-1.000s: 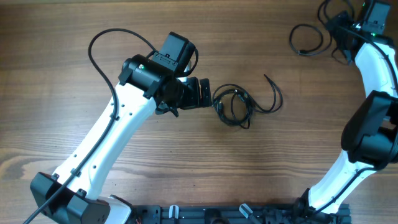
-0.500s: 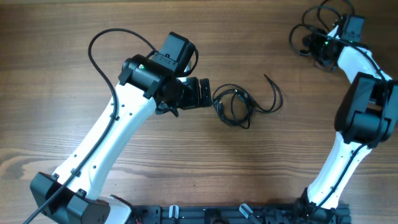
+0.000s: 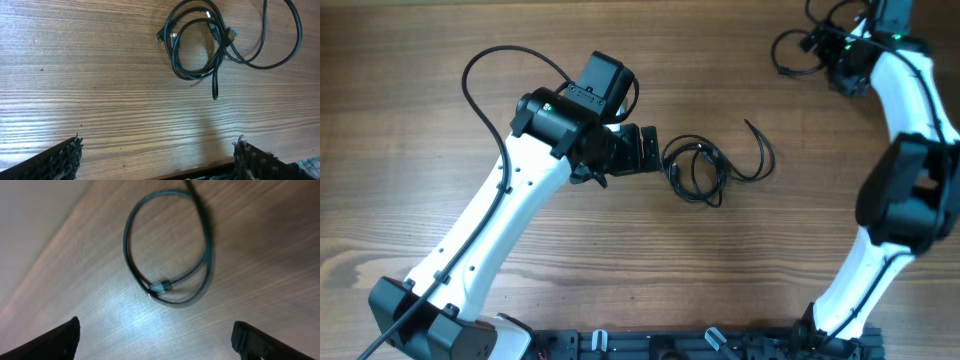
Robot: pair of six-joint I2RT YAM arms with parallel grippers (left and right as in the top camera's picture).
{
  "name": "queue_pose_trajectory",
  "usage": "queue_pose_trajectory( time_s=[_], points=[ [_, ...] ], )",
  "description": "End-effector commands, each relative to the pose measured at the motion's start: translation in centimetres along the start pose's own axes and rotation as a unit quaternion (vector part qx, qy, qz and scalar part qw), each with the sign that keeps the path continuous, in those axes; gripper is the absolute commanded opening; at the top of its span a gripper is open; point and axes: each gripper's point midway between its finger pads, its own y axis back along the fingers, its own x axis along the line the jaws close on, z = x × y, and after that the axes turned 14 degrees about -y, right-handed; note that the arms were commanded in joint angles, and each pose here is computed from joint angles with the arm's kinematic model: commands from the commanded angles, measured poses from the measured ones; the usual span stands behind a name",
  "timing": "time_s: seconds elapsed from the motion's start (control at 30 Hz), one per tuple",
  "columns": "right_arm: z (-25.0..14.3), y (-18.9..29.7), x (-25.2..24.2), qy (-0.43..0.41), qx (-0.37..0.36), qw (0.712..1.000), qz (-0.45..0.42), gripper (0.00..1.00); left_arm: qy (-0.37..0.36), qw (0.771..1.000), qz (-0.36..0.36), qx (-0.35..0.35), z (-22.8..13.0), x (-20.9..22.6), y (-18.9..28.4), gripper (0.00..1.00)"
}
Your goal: Untangle cables
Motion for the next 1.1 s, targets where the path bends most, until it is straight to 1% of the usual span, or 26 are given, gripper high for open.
queue_pose_trajectory(
  time_s=[0.0,0.07,0.1,0.13,0.2,0.27,0.33,0.43,0.5,0.57,0.67,0.73,0.77,0.83,0.87,0.9,0.93,1.0,1.07],
  points=[
    [0.5,9.4,1.5,0.058,-0.045,0.997,-0.012,1.0,0.002,1.0,0.004,0.004,0.1,0.2,-0.4,1.0],
    [-2.1,12.2,1.3,0.052,-0.004,0.999,-0.009,1.0,0.002,1.0,0.004,0.004,0.1,0.2,-0.4,1.0],
    [-3.9,13.4,1.5,0.048,0.029,0.998,0.003,1.0,0.002,1.0,0.004,0.004,0.1,0.2,-0.4,1.0],
    [-6.2,14.7,1.6,0.038,0.076,0.996,0.018,1.0,0.002,1.0,0.004,0.004,0.1,0.2,-0.4,1.0],
    [-9.8,16.2,1.5,0.021,0.151,0.988,0.026,1.0,0.002,1.0,0.004,0.004,0.1,0.2,-0.4,1.0],
    [-13.2,16.8,0.6,0.01,0.207,0.978,-0.008,0.99,0.002,1.0,0.004,0.004,0.1,0.2,-0.4,1.0],
    [-16.2,16.6,1.3,0.005,0.239,0.971,-0.027,1.0,0.002,1.0,0.004,0.004,0.1,0.2,-0.4,1.0],
    [-19.9,16.4,2.9,0.059,0.256,0.964,-0.042,1.0,0.002,1.0,0.003,0.004,0.1,0.2,-0.4,1.0],
    [-22.7,17.0,3.7,0.104,0.262,0.958,-0.053,1.0,0.002,1.0,0.003,0.004,0.1,0.2,-0.4,1.0],
    [-24.4,18.2,4.6,0.132,0.259,0.956,-0.042,1.0,0.002,1.0,0.003,0.004,0.1,0.2,-0.4,1.0],
    [-25.3,21.0,5.5,0.161,0.212,0.963,-0.031,1.0,0.002,1.0,0.002,0.004,0.1,0.2,-0.4,1.0],
    [-26.2,22.3,6.0,0.183,0.208,0.961,-0.011,1.0,0.001,1.0,0.004,0.002,0.2,0.2,-0.4,1.0],
    [-26.5,22.5,6.1,0.191,0.206,0.96,-0.009,1.0,0.006,1.0,0.018,-0.004,0.4,0.8,-0.3,1.0],
    [-26.9,22.4,6.2,0.201,0.201,0.959,-0.012,1.0,0.107,0.994,0.04,-0.004,0.7,3.9,0.2,1.0],
    [-26.8,22.3,6.2,0.203,0.198,0.959,-0.013,1.0,0.134,0.99,0.046,-0.003,0.9,5.4,0.5,1.0],
    [-26.4,22.2,6.1,0.205,0.186,0.961,-0.021,1.0,0.173,0.983,0.058,-0.001,0.9,8.2,1.1,1.0],
    [-25.8,22.0,5.9,0.207,0.172,0.963,-0.029,1.0,0.2,0.978,0.065,-0.001,0.9,9.9,1.6,1.0],
    [-24.0,21.6,5.4,0.216,0.123,0.967,-0.055,1.0,0.234,0.97,0.071,-0.007,1.0,12.2,2.1,1.0],
    [-22.7,21.4,5.1,0.22,0.088,0.969,-0.074,1.0,0.249,0.966,0.073,-0.011,1.1,13.2,2.4,1.0]
  ],
)
